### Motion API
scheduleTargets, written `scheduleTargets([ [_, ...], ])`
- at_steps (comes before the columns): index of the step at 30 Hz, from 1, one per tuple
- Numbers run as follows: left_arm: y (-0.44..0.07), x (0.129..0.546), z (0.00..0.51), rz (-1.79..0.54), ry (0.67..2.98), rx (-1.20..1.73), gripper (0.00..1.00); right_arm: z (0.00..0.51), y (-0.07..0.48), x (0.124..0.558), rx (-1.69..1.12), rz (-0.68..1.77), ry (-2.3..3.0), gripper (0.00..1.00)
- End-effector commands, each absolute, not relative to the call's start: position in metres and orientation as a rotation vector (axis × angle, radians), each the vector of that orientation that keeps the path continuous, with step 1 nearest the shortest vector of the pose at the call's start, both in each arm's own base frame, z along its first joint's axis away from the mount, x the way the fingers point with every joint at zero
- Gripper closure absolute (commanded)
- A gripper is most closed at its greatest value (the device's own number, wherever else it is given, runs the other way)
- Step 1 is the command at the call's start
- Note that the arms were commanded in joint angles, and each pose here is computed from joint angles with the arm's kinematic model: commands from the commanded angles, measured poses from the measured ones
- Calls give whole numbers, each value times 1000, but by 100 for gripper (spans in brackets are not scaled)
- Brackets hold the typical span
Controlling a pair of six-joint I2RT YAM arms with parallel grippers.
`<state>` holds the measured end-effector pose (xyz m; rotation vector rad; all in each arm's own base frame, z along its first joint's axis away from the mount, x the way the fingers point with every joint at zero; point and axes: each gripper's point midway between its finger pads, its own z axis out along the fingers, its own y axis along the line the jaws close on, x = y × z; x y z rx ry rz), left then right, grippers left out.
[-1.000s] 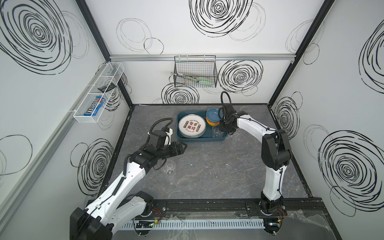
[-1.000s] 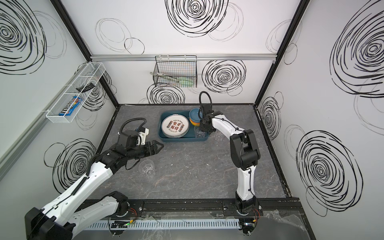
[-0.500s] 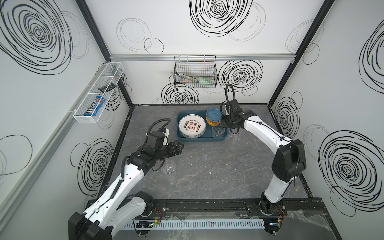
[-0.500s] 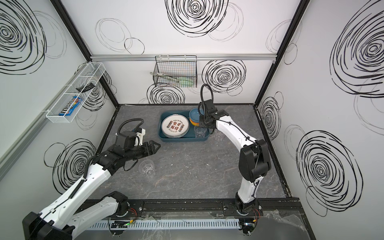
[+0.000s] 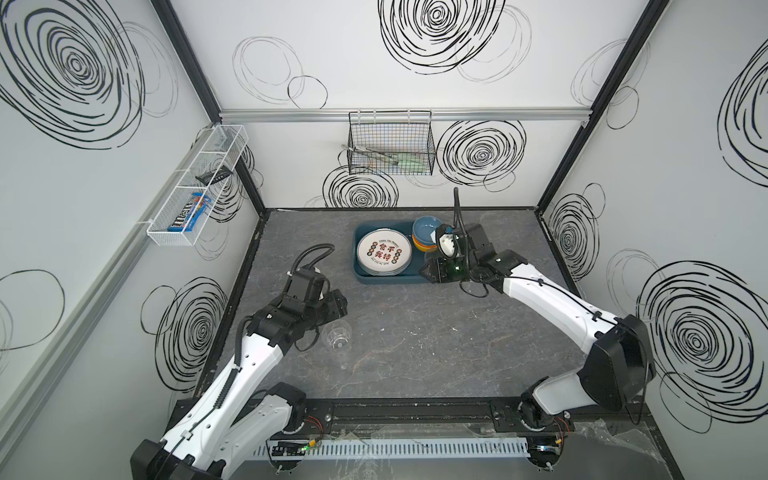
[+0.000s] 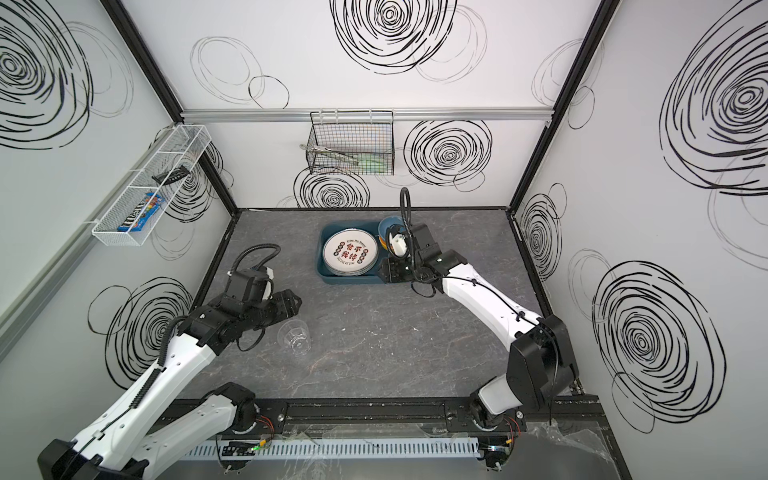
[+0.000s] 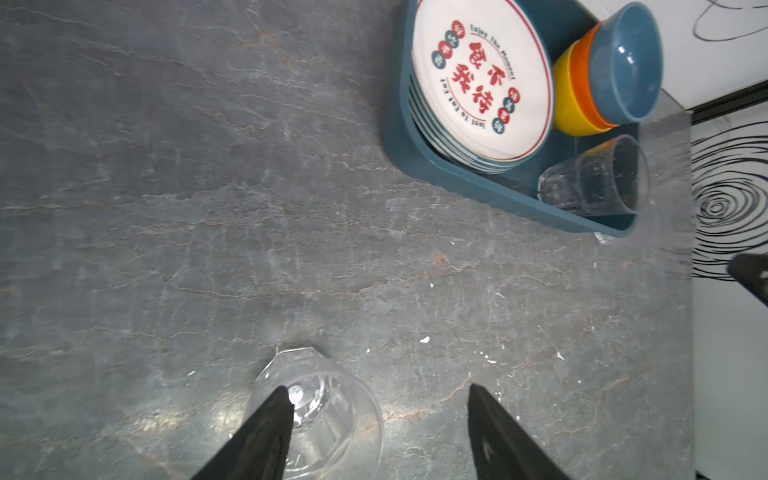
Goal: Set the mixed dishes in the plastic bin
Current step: 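Grasp the second clear cup on the table with the left gripper while the right approaches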
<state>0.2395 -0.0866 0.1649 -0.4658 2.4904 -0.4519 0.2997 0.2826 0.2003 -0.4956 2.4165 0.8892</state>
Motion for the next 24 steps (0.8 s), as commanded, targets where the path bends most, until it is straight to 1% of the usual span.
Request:
scheduleTargets([
  [1, -65, 228, 156, -335, 2497, -572, 31, 224, 310, 267, -697, 1070, 2268, 51],
  [3, -58, 222, 150, -306, 2500, -623, 31, 221, 315, 254, -746, 1099, 2251, 51],
  [5, -51, 214, 140, -264, 2509, -680, 34, 217, 319, 243, -779, 1117, 2247, 51],
  [9, -45, 202, 121, -225, 2543, -759, 38, 203, 317, 235, -785, 1121, 2272, 51],
  [14, -51, 188, 95, -248, 2598, -786, 44, 197, 314, 233, -774, 1112, 2280, 51],
  [18, -54, 183, 83, -259, 2616, -793, 49, 197, 312, 234, -769, 1101, 2278, 51],
  [24, -60, 181, 76, -281, 2639, -781, 61, 189, 310, 235, -759, 1082, 2297, 51],
])
